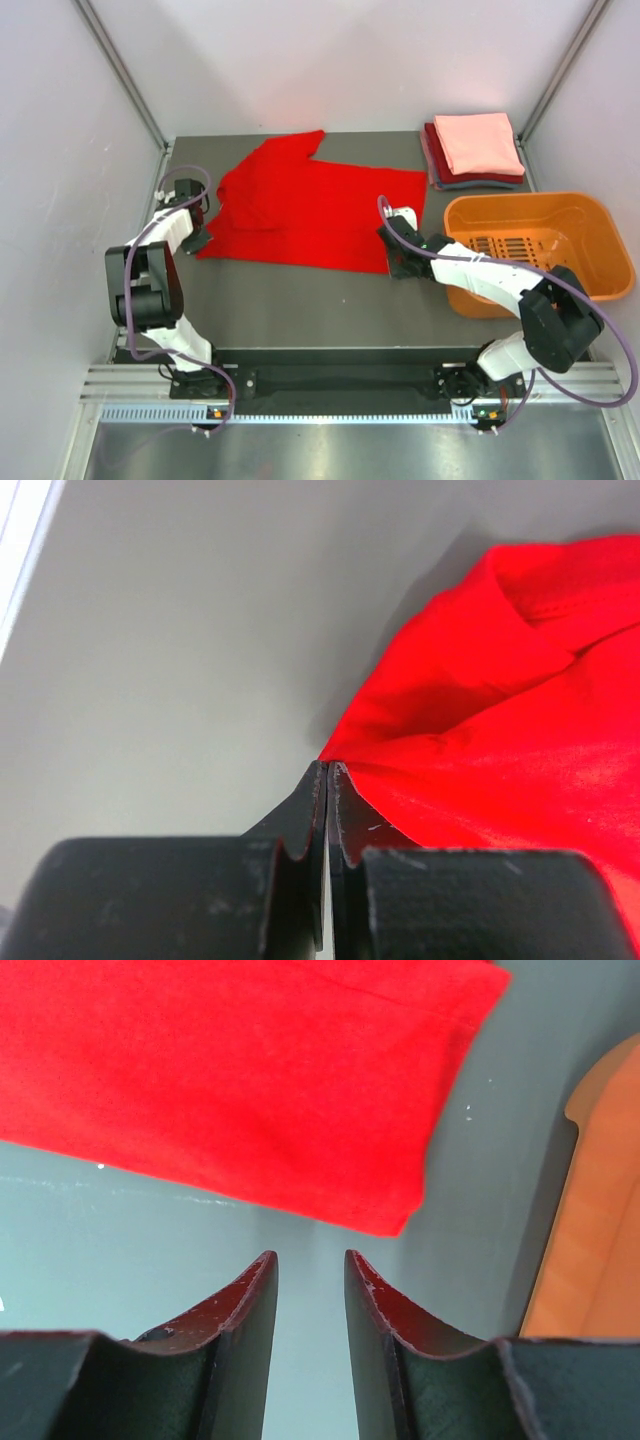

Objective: Fold and stack the t-shirts
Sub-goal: Fold the tshirt

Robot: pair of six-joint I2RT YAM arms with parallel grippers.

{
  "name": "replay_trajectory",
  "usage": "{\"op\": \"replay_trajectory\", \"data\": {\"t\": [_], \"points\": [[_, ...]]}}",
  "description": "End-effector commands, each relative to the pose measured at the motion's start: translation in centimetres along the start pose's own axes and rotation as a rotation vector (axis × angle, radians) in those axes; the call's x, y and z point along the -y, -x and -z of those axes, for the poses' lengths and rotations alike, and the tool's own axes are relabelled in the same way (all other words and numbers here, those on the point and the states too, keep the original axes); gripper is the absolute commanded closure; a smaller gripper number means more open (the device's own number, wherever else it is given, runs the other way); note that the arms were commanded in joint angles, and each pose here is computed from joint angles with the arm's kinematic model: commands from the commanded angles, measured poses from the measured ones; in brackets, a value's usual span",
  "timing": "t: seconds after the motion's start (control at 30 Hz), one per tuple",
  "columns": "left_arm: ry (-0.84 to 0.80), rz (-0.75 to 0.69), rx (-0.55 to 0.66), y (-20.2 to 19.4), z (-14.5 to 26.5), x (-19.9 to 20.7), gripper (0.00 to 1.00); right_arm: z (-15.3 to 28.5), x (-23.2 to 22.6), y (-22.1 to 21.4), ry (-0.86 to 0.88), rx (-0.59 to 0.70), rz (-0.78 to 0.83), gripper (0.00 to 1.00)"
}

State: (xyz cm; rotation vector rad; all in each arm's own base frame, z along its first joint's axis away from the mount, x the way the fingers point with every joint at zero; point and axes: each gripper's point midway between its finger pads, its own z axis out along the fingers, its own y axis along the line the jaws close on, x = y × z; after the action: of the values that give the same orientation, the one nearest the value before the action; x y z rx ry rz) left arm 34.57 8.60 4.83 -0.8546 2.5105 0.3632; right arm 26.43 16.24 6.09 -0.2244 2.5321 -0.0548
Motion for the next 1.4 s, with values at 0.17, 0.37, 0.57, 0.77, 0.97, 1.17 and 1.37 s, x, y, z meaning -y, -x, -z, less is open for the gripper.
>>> {"op": "replay_trajectory", "data": {"t": [0.17, 0.37, 0.57, 0.77, 0.97, 1.17, 1.37], "points": [[0.089, -0.021, 0.029, -0.1, 1.9, -3.8, 1.0, 0.8, -0.8, 1.6, 0.02, 0.046, -0.031, 0.7], [0.087, -0.028, 0.008, -1.1, 1.9, -4.4, 1.0, -0.7, -0.5, 2.7, -0.052, 0.049, -0.023, 0.72], [0.085, -0.036, -0.016, -1.5, 1.4, -4.2, 1.0, -3.2, -0.9, 2.7, -0.116, 0.011, -0.014, 0.73], [0.081, -0.036, -0.028, -1.3, 1.2, -3.9, 1.0, -4.4, 0.0, -0.9, -0.159, -0.069, 0.014, 0.74], [0.048, -0.011, -0.025, -0.3, 1.6, -3.1, 1.0, -1.0, -0.4, 0.7, -0.064, -0.016, 0.022, 0.7], [0.034, 0.042, 0.047, 3.6, 3.5, -2.3, 0.79, 1.2, -1.7, 2.8, 0.066, 0.016, 0.251, 0.62], [-0.169, 0.089, 0.099, 6.0, 6.8, 1.0, 0.73, 0.8, -1.8, 2.3, 0.058, -0.04, 0.726, 0.6]]}}
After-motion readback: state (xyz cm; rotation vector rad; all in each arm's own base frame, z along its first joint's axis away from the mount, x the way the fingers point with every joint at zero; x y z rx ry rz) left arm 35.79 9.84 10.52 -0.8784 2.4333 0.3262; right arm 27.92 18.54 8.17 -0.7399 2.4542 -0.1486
